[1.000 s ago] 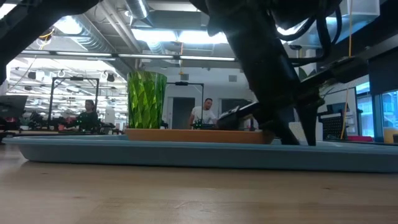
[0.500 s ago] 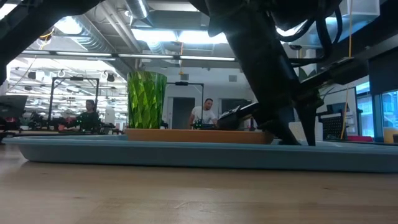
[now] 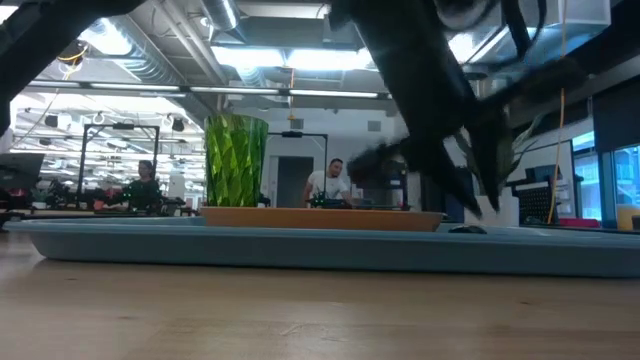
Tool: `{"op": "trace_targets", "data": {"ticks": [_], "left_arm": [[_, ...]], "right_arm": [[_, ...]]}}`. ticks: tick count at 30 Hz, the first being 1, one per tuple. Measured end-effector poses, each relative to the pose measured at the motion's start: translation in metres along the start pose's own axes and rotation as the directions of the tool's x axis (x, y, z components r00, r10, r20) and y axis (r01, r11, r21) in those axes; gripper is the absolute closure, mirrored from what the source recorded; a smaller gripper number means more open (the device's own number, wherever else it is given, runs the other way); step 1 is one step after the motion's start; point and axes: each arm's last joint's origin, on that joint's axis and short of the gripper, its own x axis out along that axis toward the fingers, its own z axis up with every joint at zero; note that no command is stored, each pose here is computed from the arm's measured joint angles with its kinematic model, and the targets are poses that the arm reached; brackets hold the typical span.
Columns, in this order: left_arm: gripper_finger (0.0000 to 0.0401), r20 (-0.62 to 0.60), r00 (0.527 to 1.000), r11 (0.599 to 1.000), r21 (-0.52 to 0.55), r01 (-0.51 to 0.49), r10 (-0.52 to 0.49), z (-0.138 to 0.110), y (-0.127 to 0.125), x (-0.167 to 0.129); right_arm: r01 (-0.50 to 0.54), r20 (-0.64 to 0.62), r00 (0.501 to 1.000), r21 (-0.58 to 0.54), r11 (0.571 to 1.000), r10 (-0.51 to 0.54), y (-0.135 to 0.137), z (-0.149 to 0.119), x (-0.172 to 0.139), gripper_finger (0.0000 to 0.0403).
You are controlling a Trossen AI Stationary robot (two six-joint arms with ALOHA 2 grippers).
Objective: Pick and place plate/cup/fork/spoon on tray
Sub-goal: Put the blue spoon on the blue tray to the right of the orange plate
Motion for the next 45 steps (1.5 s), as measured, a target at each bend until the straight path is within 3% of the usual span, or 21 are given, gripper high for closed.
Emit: {"op": "trace_targets", "data": {"ticks": [5,10,17,22,25,28,34,40,45], "left_arm": [[0.0348,0.053,0.998,0.998,0.043,0.04,-0.042,0.015,-0.01,-0.033],[0.0348,0.149,0.983,0.989,0.117,0.088,-0.105,0.034,-0.022,-0.09],[0.0348,0.23,0.952,0.955,0.264,0.137,-0.2,0.044,-0.029,-0.186],[0.0348,0.297,0.927,0.928,0.354,0.117,-0.23,0.04,-0.025,-0.24],[0.0348,0.314,0.915,0.911,0.396,0.117,-0.254,0.036,-0.022,-0.265],[0.0348,0.334,0.905,0.9,0.424,0.103,-0.262,0.031,-0.019,-0.282],[0.0348,0.34,0.906,0.887,0.455,0.076,-0.252,0.026,-0.012,-0.3],[0.0348,0.32,0.925,0.899,0.434,0.051,-0.207,0.025,-0.006,-0.301],[0.0348,0.318,0.926,0.9,0.433,0.047,-0.201,0.025,-0.005,-0.301]], "right_arm": [[-0.136,-0.014,0.991,-0.046,0.99,0.135,0.004,-0.001,0.0,0.033],[-0.28,-0.079,0.958,-0.071,0.957,0.275,0.013,-0.006,0.009,0.033],[-0.341,-0.308,0.915,-0.249,0.906,0.26,0.042,-0.028,0.061,0.033],[-0.244,-0.398,0.912,-0.342,0.908,0.095,0.064,-0.055,0.114,0.033],[-0.163,-0.374,0.927,-0.368,0.916,0.015,0.076,-0.07,0.144,0.033],[-0.119,-0.314,0.949,-0.356,0.927,0.001,0.088,-0.083,0.172,0.033],[-0.014,-0.174,0.983,-0.34,0.94,-0.049,0.105,-0.111,0.215,0.033],[0.086,-0.16,0.975,-0.357,0.93,-0.152,0.111,-0.152,0.241,0.033],[0.13,-0.114,0.978,-0.313,0.941,-0.173,0.111,-0.177,0.257,0.033]]}}
